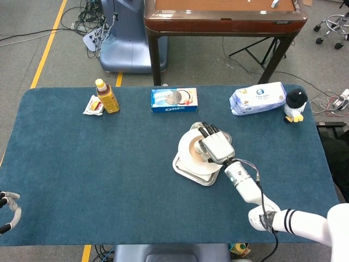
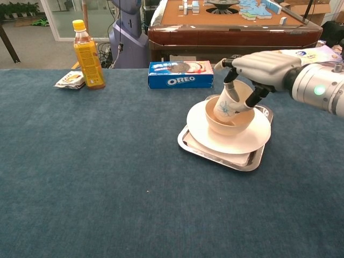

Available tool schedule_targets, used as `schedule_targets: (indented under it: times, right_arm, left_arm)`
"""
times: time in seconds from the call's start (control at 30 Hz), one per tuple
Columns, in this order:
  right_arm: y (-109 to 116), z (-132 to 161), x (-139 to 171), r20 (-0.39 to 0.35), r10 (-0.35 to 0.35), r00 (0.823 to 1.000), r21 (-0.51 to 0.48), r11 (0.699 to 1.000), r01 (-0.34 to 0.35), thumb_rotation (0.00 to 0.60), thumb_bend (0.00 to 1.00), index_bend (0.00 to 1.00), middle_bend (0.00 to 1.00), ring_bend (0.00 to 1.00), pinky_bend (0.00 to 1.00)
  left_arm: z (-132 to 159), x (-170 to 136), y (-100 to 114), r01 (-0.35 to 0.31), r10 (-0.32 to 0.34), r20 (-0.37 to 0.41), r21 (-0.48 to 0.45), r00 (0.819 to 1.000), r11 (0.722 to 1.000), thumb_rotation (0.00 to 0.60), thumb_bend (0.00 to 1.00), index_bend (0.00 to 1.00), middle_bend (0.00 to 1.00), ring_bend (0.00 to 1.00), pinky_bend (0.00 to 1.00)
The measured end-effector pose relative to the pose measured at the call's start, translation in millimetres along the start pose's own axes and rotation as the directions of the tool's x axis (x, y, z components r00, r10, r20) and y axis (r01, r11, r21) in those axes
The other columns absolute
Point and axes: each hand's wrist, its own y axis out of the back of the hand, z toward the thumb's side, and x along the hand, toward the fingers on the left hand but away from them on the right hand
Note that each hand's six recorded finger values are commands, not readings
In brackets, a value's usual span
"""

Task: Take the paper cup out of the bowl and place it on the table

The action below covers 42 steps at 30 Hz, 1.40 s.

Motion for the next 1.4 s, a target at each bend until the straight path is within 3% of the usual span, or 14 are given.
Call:
schedule_targets:
  times: [0.37, 0.73, 1.13, 1.4]
  right_arm:
    - [32.9, 16.6, 11.5, -0.059, -0.028, 0.998, -0.043, 0.999, 0.026, 0.6, 0.41, 0.65, 0.1, 0.01, 0.14]
    - [58.3, 38.3, 32.5, -0.148, -0.01, 0.989, -0.092, 0.996, -0.004, 0.6, 0.42, 0.67, 0.11, 0.01, 0.14]
    - [47.4, 68.3, 60.5, -0.282, 0.06, 0.957, -0.076, 0.993, -0.085, 0.6, 0.42, 0.67, 0.11, 0.01, 0.14]
    - [27.2, 73.6, 67.3, -0.305, 0.116, 0.945, -0.038, 0.99, -0.133, 0.6, 0.42, 0.67, 0.11, 0.01, 0.14]
  left_arm:
    - [0.8, 0.2, -2.1, 0.005, -0.005, -0.001, 0.008, 1.0, 1.0, 0.6, 0.42, 0.51, 0.4, 0.26, 0.42]
    - [1.4, 0.6, -4.1, 0.01, -0.01, -0.003, 0.013, 1.0, 1.0, 0.6, 0.42, 0.51, 0.4, 0.26, 0.42]
    - [1.8, 0.3, -4.9, 0.011, -0.01, -0.004, 0.016, 1.0, 1.0, 0.6, 0.42, 0.51, 0.4, 0.26, 0.42]
    - [1.5, 0.1, -4.3, 0.01, -0.01, -0.005, 0.013, 1.0, 1.0, 0.6, 0.42, 0.51, 0.4, 0.26, 0.42]
